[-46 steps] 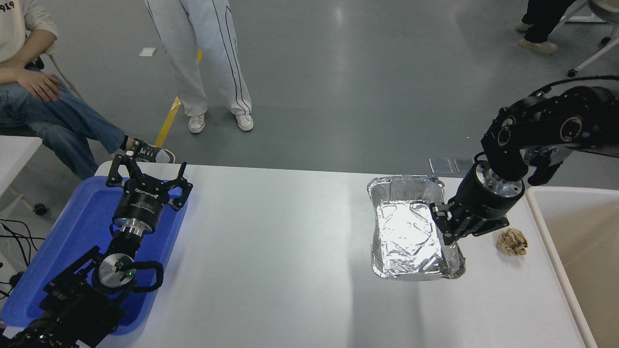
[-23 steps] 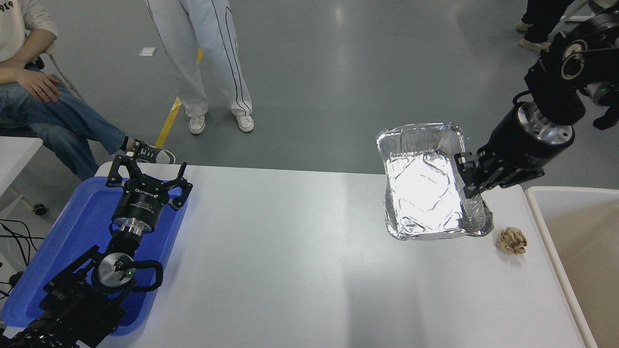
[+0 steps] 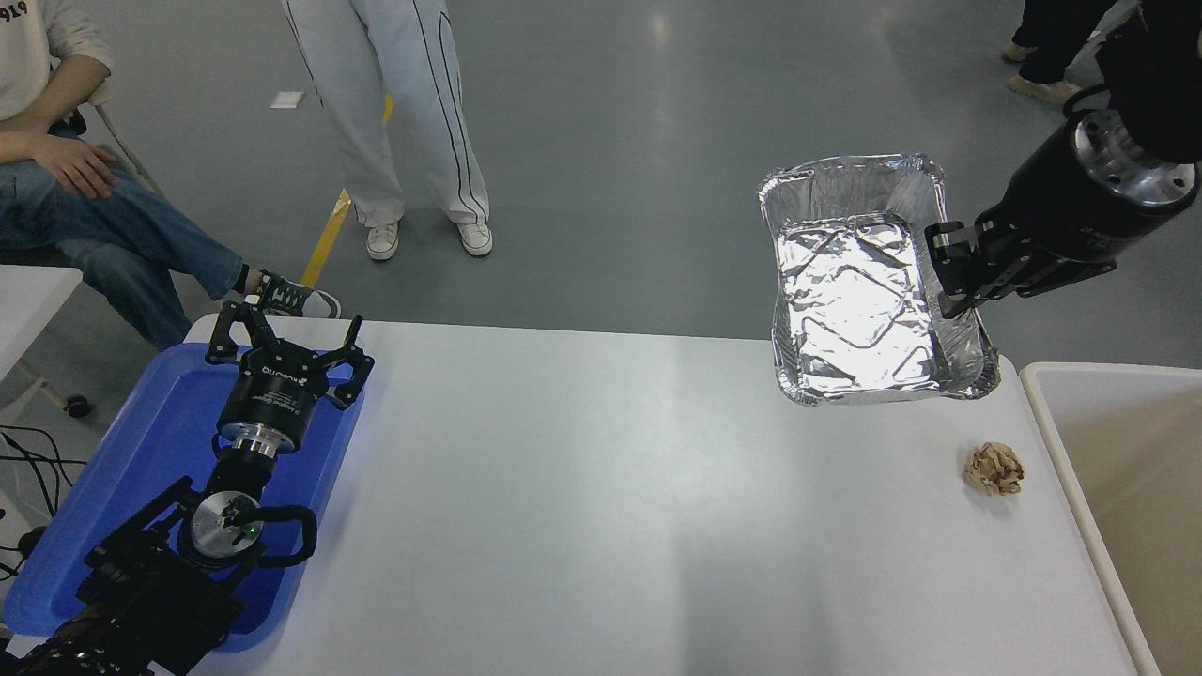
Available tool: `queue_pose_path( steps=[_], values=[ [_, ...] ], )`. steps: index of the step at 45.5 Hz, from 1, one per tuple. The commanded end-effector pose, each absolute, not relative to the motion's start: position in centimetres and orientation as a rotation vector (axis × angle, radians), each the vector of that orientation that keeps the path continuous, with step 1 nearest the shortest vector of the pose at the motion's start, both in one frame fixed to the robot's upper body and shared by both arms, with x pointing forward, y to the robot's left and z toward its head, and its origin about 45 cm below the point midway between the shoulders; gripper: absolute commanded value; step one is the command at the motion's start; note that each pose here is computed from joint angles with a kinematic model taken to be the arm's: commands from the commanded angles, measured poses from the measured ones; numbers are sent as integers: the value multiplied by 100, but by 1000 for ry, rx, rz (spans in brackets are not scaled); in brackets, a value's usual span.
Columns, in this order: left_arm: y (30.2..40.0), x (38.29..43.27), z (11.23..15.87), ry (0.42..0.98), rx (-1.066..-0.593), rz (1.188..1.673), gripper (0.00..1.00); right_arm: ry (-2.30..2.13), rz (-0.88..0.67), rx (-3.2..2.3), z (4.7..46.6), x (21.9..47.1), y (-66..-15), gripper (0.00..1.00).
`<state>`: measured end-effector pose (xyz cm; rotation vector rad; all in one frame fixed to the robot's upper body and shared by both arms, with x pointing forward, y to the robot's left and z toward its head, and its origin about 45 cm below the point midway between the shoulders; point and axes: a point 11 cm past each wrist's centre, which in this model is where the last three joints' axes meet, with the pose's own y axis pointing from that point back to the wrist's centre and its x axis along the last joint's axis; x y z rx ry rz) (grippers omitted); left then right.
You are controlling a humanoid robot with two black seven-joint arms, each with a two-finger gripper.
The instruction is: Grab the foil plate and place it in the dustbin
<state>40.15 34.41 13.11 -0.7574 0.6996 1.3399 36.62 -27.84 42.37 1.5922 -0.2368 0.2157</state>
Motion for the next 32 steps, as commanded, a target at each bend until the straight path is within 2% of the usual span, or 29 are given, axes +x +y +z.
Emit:
queue_pose_path(
  steps=[1,12,32],
  values=[
    [3441,4015,1312,699,-758,1340,100,-264,195,1588,4248,3638,-2928,0],
    [3442,4015,1312,700,-759,1340,100,-352,95,1530,4196,3534,-3522,0],
    [3447,4014,1310,699,-760,1343,100,-489,-42,1537,4058,3277,-4247,0]
  ],
)
